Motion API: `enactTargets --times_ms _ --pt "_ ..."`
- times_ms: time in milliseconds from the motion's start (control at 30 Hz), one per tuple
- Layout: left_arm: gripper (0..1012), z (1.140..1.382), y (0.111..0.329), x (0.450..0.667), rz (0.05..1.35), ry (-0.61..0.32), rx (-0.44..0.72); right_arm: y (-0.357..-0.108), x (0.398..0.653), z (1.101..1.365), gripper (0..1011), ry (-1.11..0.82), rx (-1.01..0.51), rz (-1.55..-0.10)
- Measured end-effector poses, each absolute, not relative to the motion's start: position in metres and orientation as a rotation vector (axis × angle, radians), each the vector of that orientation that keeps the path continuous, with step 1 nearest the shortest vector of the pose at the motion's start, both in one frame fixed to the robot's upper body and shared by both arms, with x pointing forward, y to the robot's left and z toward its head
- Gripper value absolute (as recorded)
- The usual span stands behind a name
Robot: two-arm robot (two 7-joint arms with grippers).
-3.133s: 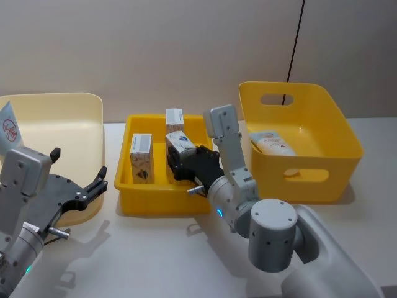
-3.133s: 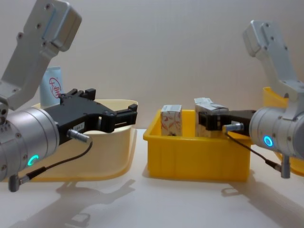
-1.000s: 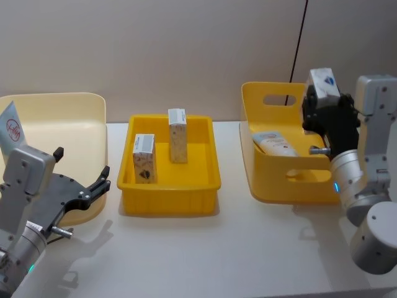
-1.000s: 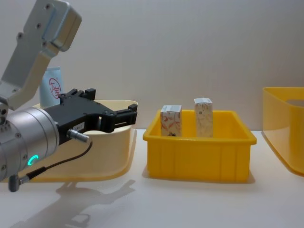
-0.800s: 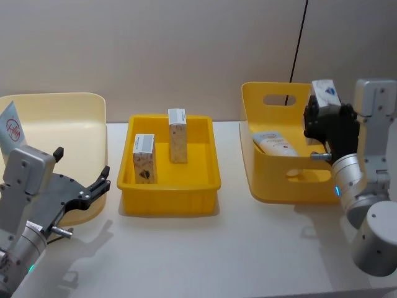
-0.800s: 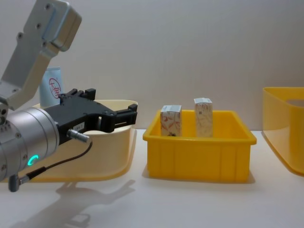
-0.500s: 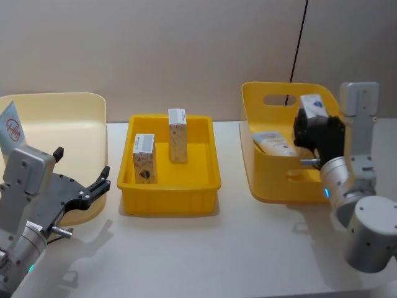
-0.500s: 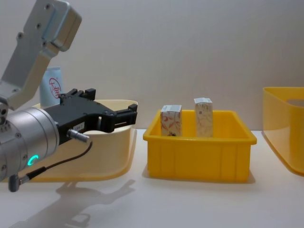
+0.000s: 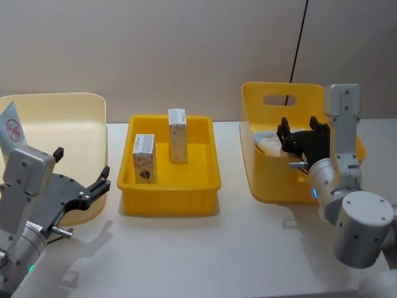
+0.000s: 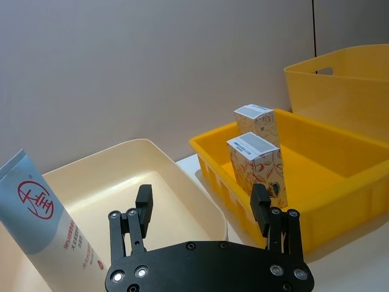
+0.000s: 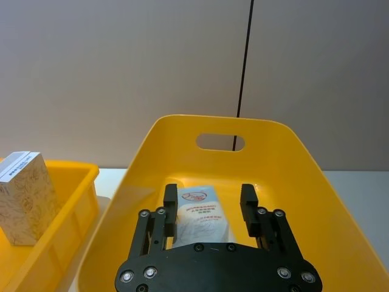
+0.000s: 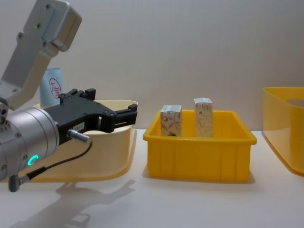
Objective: Bimanual collaborative sorting of washing and personal care products
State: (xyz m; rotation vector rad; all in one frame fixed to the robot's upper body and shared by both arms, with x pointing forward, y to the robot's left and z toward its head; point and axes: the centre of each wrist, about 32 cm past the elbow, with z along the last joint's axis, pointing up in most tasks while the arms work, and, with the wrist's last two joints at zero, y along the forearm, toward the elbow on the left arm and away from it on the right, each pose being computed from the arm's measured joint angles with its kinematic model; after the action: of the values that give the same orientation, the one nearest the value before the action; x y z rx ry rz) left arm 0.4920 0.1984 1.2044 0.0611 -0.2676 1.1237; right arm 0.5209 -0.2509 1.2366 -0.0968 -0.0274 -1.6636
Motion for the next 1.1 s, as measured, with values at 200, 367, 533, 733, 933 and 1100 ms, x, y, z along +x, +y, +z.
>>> enactTargets --times_ms 200,367,533,733,933,1100 --pt "1003 1.2044 0.1984 0.492 1.124 -0.268 0.061 -0.2494 0.5232 1.236 799 -0.012 -0.107 -1.659" --pt "1003 1.2045 0.1984 0.492 1.124 -0.268 0.061 -0.2487 0.5242 1.2358 933 -0.006 -0.111 -1.657" --pt "1003 1.2044 0.1984 0.492 1.124 -0.268 0.061 -0.2483 0.5249 1.2356 1001 -0.001 -0.115 -1.656" --pt "1003 1.2044 0.1984 0.492 1.124 -0.268 0.061 -0.2479 0.5255 1.2355 1001 0.002 -0.117 -1.655" --pt "1003 1.2044 0.1984 0.492 1.124 -0.268 0.061 -0.2476 0.5257 1.2353 1001 0.004 -0.118 -1.654" --pt "1003 1.2044 0.1984 0.492 1.124 -0.268 0.061 -0.2474 0.5258 1.2352 1001 0.005 -0.119 -1.654"
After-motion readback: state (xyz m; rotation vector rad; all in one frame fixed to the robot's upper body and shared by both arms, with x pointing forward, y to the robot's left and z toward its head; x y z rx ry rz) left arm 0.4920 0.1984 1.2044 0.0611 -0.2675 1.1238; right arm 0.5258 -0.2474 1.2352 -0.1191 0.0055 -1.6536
